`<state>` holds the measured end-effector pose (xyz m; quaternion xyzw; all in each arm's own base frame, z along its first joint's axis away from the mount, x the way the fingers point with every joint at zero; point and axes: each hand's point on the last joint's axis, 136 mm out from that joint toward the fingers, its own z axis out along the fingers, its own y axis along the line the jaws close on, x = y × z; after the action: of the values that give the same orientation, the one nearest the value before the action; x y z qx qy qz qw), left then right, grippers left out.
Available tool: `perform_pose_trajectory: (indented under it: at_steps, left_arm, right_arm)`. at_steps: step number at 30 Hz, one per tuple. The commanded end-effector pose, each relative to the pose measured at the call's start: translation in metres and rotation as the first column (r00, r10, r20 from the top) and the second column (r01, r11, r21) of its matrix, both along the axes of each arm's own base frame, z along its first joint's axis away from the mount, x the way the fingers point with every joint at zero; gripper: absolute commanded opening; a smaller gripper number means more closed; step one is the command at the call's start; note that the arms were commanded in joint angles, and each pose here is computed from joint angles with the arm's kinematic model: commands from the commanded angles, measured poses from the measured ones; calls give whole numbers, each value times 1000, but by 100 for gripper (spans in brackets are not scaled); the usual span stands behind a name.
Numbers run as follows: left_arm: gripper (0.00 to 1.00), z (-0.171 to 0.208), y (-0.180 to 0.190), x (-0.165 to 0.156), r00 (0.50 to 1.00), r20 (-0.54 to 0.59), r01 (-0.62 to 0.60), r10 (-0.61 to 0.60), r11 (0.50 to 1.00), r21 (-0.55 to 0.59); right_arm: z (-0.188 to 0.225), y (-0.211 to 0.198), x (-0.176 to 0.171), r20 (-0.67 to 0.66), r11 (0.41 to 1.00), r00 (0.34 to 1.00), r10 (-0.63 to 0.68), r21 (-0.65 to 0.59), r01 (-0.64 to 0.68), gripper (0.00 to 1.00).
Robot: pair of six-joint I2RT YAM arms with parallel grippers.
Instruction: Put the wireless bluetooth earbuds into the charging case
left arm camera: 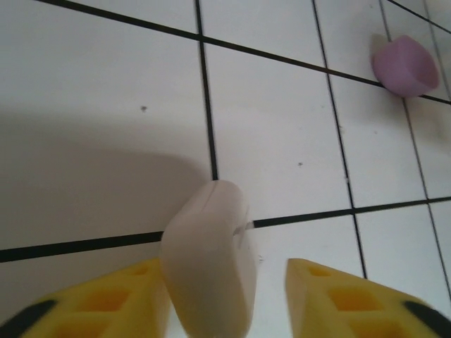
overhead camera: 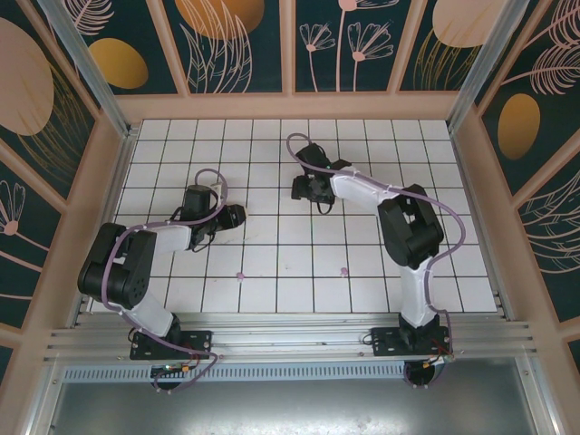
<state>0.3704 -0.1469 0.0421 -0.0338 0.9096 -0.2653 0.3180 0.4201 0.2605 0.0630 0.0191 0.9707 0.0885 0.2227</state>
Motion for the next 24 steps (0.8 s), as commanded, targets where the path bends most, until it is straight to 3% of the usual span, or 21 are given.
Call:
perform_pose_trajectory:
  at_steps: [1, 12, 15, 19, 24]
  left_arm:
    - [56, 14, 19, 9, 997, 59, -49, 43, 994, 98]
    - [68, 48, 34, 9, 985, 169, -79, 47, 978, 191]
    - [70, 49, 21, 7, 985, 173, -45, 8, 977, 207]
    - [72, 45, -13, 2, 981, 172, 30, -91, 946, 324]
    - [73, 39, -42, 1, 973, 175, 80, -151, 930, 358]
  right_arm:
    - [-8, -17, 11, -3, 994, 999, -41, -97, 41, 77]
    - [-17, -3, 46, -5, 995, 999, -45, -91, 45, 80]
    - [-21, -3, 56, -5, 993, 999, -53, -102, 52, 80]
    - [-28, 1, 63, -15, 993, 999, -50, -107, 48, 80]
    - [-33, 3, 67, -22, 992, 999, -39, -119, 36, 80]
